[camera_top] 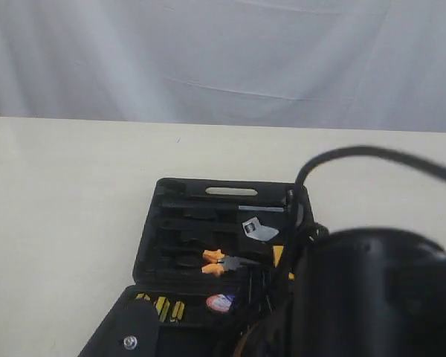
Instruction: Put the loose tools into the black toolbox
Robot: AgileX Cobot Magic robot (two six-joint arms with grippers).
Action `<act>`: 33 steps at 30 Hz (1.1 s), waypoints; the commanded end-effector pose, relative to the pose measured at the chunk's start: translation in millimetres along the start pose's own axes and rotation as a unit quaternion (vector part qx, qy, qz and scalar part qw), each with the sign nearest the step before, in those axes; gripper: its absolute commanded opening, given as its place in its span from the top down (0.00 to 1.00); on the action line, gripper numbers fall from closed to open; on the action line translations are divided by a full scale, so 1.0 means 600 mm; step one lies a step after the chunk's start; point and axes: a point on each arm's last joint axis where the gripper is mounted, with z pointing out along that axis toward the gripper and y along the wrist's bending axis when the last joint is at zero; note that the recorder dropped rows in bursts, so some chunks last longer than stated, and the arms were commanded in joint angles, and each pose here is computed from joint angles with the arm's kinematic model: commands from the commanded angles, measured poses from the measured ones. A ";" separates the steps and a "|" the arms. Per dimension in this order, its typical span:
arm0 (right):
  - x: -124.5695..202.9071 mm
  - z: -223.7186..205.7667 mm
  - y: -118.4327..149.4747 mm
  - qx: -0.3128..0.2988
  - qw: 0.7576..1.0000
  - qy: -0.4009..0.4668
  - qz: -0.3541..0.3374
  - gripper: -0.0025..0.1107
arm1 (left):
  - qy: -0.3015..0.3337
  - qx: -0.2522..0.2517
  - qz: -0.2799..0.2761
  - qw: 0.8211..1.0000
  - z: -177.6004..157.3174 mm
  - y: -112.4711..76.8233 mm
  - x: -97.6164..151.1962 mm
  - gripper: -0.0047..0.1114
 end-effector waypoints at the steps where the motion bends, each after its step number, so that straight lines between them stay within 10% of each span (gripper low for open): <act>1: -0.019 -0.061 -0.020 0.014 1.000 -0.003 0.003 0.98 | -0.002 0.002 -0.002 1.000 0.000 0.000 0.000 0.96; 16: -0.013 -0.049 -0.241 0.140 0.990 0.000 0.028 0.98 | -0.002 0.002 -0.002 1.000 0.000 0.000 0.000 0.96; 25: 0.055 0.148 -0.375 0.107 0.992 -0.005 0.069 0.98 | -0.002 0.002 -0.002 1.000 0.000 0.000 0.000 0.96; 33: 0.105 0.328 -0.394 0.027 0.993 0.054 0.105 0.98 | -0.002 0.002 -0.002 1.000 0.000 0.000 0.000 0.96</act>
